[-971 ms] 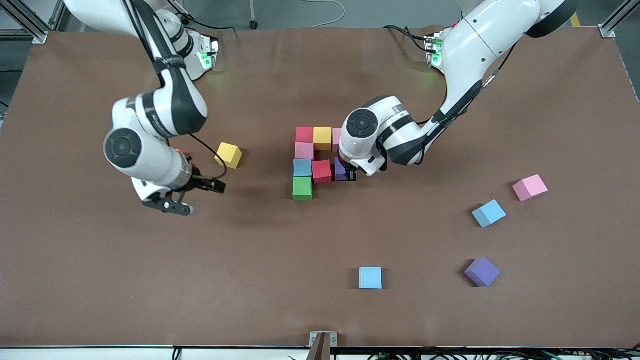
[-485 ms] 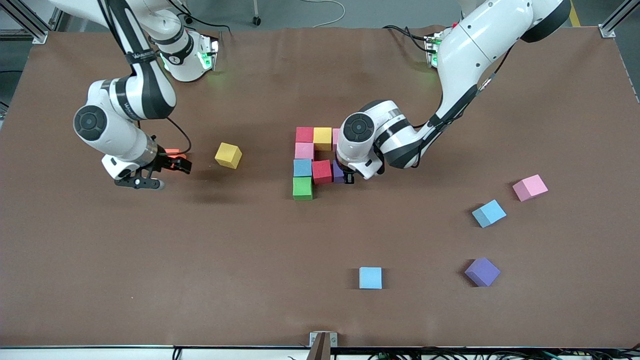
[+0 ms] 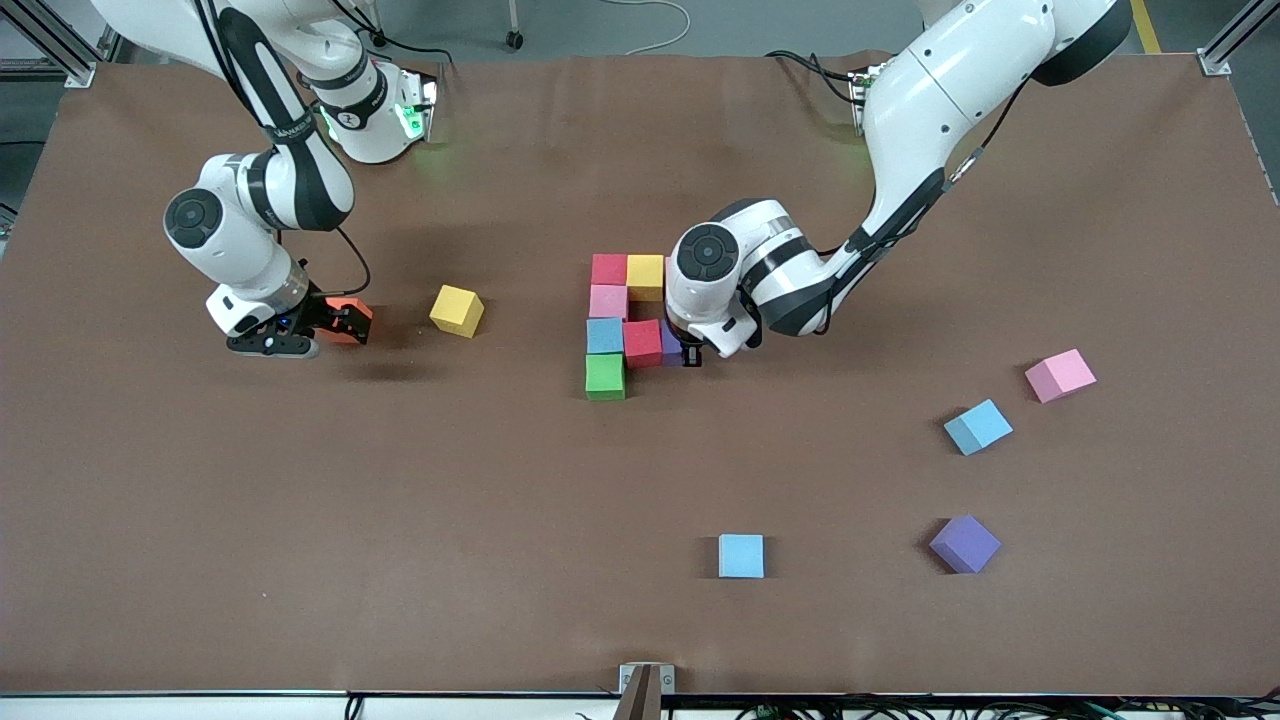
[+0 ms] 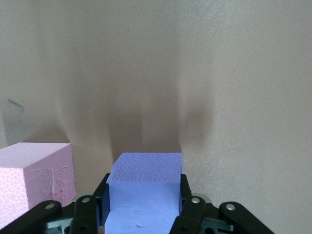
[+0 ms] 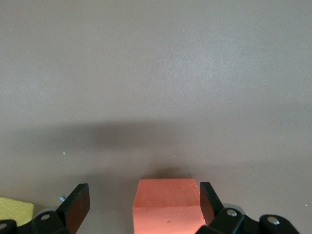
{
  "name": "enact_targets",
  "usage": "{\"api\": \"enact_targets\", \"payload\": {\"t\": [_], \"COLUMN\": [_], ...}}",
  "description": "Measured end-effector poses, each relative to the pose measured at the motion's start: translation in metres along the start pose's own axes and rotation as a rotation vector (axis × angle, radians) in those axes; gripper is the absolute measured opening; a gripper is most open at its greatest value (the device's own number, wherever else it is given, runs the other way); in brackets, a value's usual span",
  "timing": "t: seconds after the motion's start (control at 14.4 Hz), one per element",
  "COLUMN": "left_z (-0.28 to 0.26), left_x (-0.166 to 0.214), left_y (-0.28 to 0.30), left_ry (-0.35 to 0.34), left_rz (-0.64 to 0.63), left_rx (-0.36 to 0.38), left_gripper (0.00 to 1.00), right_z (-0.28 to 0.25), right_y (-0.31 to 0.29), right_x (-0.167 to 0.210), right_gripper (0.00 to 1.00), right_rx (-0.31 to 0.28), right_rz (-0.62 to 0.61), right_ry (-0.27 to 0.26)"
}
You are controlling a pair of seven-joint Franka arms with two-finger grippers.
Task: Arrange 11 blocks into digit 3
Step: 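Grasp the orange cube with the right gripper while the left gripper releases purple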
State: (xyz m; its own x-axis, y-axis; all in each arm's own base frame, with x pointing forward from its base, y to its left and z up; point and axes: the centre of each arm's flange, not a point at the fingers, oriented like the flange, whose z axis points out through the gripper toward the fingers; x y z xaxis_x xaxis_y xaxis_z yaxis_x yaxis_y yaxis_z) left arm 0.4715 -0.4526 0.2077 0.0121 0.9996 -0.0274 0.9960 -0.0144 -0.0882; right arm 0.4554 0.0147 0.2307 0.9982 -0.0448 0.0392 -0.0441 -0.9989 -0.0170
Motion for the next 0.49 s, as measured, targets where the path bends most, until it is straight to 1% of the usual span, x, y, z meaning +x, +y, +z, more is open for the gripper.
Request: {"api": "enact_targets", "payload": {"t": [0.21,0.28,0.35,0.42,0.49], "left_z": [0.000,0.001,0.002,0.003,0.003], "left_x": [0.000,0.001,0.003,0.004,0.005], "left_y": [0.001,0.001,0.002,0.004,0.006], "left_ry": [0.001,0.002,0.004,0.006,0.006], "left_rz": [-0.001,-0.002,-0.005,-0.009,-0.011], "left_rx": [0.000,-0.001,0.000,-0.001,-0.002], "left_gripper": [0.56,0.60,0.68,0.80,0.89], "right_z": [0.003,0.005,0.008,0.009,0.010], "right_y": [0.033,0.040,0.042,0.041,0.040], "right_x": [0.000,-0.003,-0.006,-0.009,-0.010], "right_gripper": [1.00,1.00,1.00,1.00,1.00], "right_rx": [-0.005,-0.006,-0.007,-0.007,-0.007], "right_rz": [-0.017,-0.015,-0.013,-0.014,-0.017], "right_ry": [0.004,0.005,0.004,0.001,-0.001]}}
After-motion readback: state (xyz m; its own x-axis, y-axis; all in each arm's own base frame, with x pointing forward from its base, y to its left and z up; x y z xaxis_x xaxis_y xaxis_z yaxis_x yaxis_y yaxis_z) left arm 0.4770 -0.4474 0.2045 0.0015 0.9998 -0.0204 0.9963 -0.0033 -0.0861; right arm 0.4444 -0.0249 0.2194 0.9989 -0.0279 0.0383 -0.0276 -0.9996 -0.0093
